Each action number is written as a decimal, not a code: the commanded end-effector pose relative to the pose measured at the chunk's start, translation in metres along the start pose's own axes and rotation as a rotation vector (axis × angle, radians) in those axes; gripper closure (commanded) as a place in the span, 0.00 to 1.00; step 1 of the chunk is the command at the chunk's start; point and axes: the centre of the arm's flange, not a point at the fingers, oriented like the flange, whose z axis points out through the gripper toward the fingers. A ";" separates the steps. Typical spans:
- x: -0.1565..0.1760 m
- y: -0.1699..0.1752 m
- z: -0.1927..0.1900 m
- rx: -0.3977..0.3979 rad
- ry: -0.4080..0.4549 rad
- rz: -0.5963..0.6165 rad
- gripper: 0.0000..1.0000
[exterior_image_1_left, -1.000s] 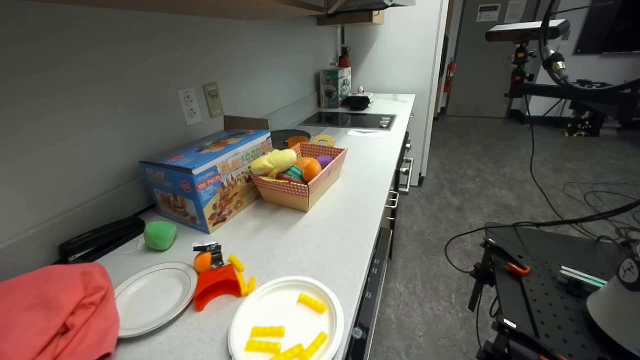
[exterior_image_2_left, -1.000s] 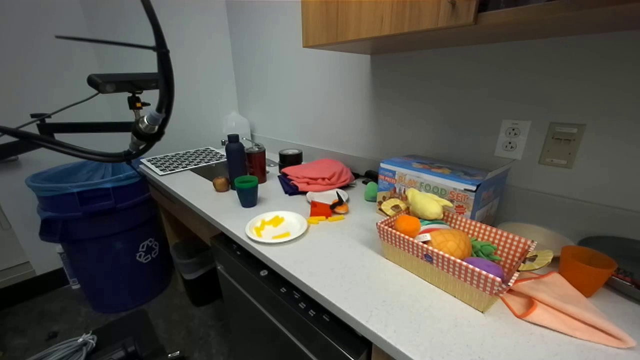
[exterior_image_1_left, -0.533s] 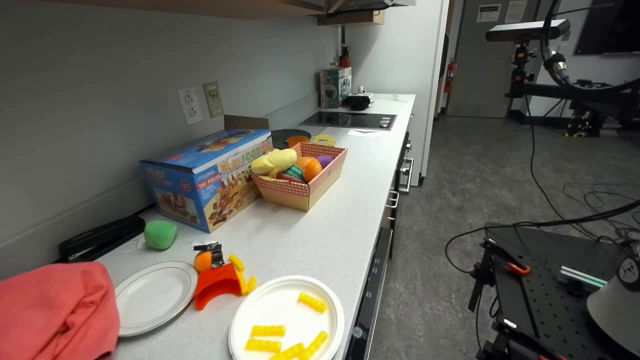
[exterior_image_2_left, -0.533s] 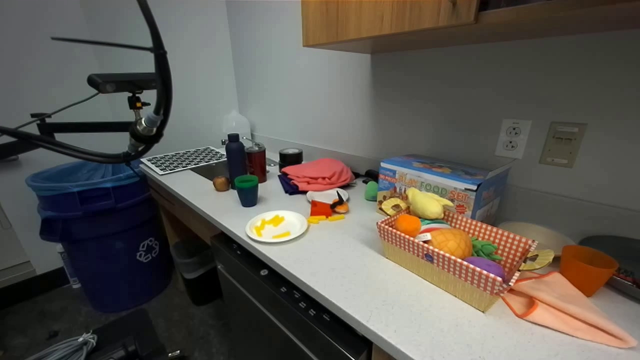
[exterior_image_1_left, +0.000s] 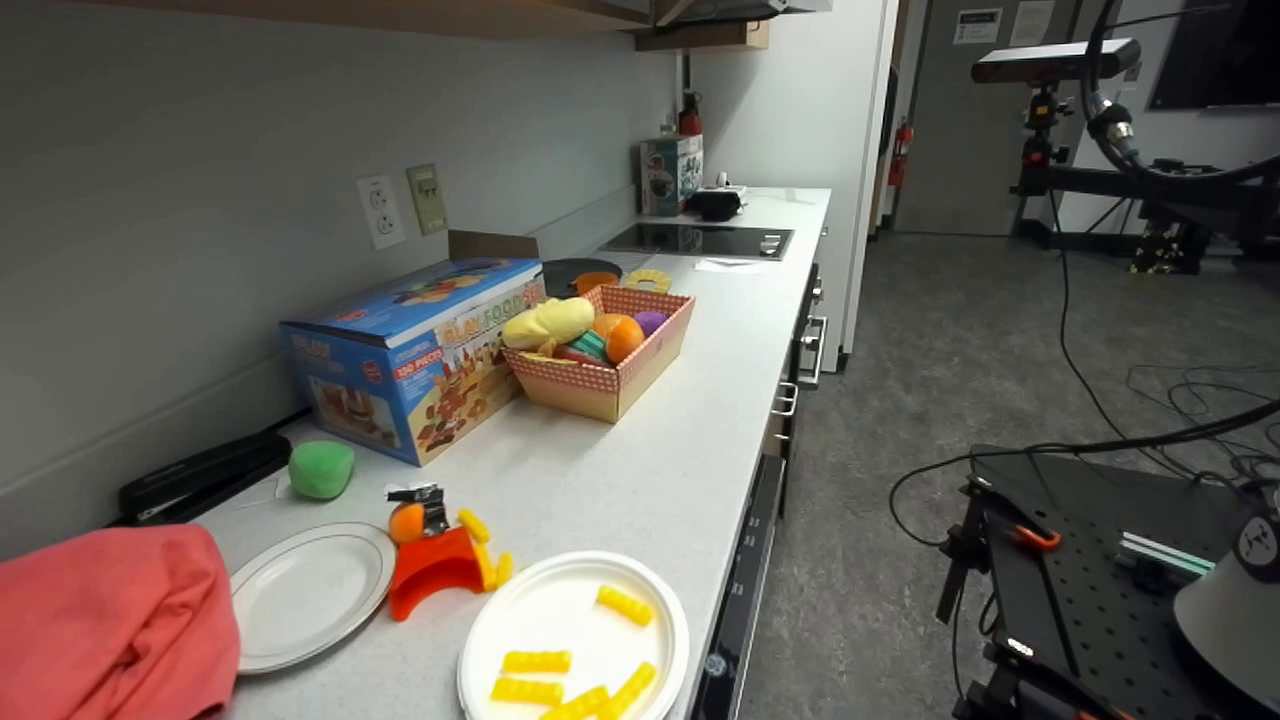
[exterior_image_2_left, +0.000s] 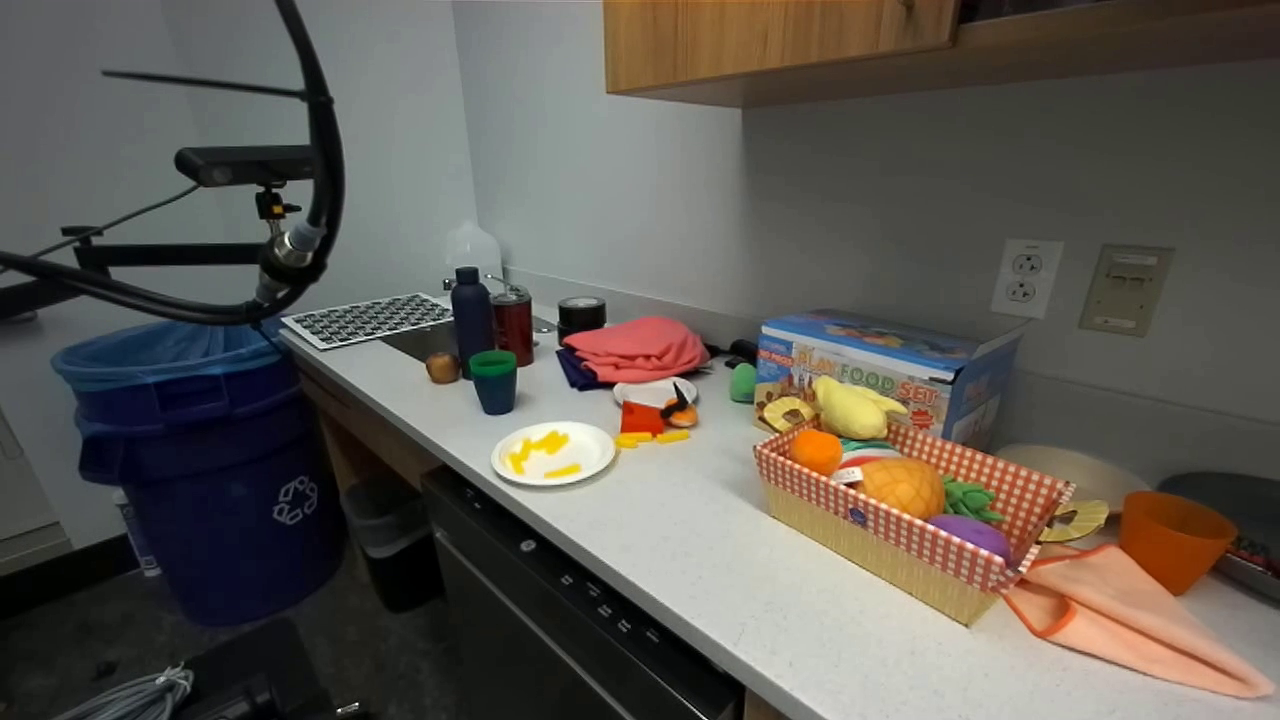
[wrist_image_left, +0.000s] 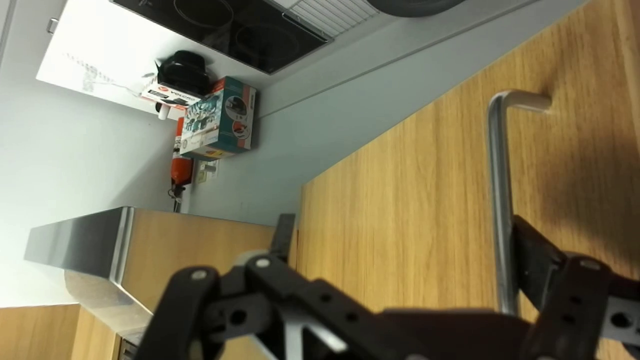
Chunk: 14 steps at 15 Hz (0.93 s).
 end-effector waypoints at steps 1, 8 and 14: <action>0.036 0.062 -0.022 -0.142 0.039 -0.016 0.00; 0.035 0.064 -0.024 -0.138 0.052 -0.009 0.00; 0.000 0.003 -0.001 0.004 -0.003 -0.004 0.00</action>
